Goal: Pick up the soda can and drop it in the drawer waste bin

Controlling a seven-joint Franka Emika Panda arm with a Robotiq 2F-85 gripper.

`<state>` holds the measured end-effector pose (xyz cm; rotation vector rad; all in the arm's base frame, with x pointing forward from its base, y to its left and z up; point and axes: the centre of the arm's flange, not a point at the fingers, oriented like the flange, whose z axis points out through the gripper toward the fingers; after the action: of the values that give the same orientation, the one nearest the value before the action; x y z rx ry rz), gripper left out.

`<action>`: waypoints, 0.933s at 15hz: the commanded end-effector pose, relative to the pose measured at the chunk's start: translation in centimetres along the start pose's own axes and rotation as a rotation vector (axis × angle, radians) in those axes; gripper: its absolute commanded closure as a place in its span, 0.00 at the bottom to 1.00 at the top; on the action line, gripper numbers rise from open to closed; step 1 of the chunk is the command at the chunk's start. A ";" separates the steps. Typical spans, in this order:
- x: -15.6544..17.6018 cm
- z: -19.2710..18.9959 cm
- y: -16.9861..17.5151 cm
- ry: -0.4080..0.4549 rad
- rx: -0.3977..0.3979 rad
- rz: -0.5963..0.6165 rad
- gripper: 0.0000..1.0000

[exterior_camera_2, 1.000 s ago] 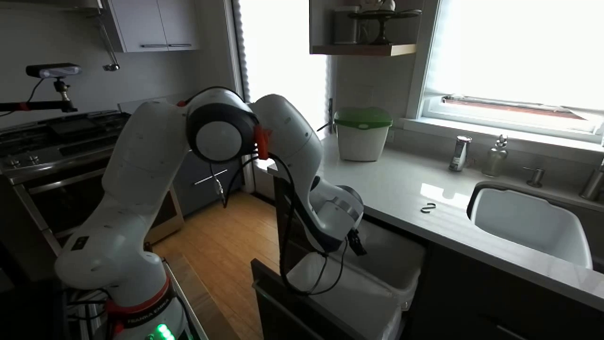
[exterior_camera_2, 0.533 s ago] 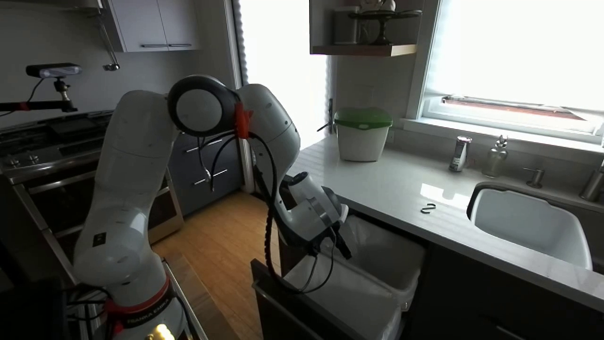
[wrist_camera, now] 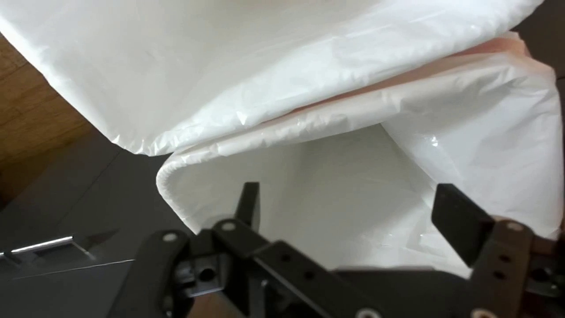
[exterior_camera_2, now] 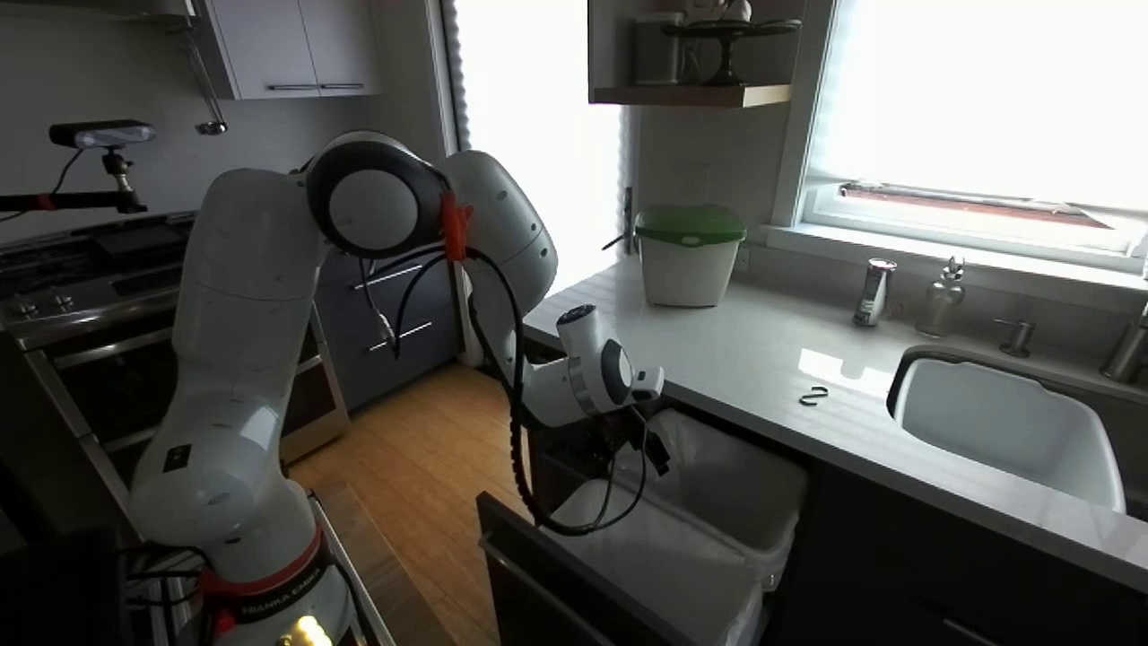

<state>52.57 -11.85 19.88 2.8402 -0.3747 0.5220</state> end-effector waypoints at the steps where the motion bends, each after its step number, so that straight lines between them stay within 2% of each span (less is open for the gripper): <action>1: 6.8 -4.4 1.1 -0.111 -0.001 -0.025 0.00; 4: 9.8 -6.6 0.5 -0.180 0.012 -0.018 0.00; 7: 15.1 -10.4 1.8 -0.232 0.035 0.012 0.00; 9: 19.0 -13.8 3.5 -0.258 0.020 0.039 0.00; 10: 15.0 -11.8 2.3 -0.223 0.040 0.023 0.00; 12: 16.6 -13.8 3.1 -0.203 0.032 0.027 0.00; 14: 16.0 -13.1 2.5 -0.212 0.028 0.017 0.00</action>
<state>62.14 -13.99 38.17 2.9304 -0.4321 0.2296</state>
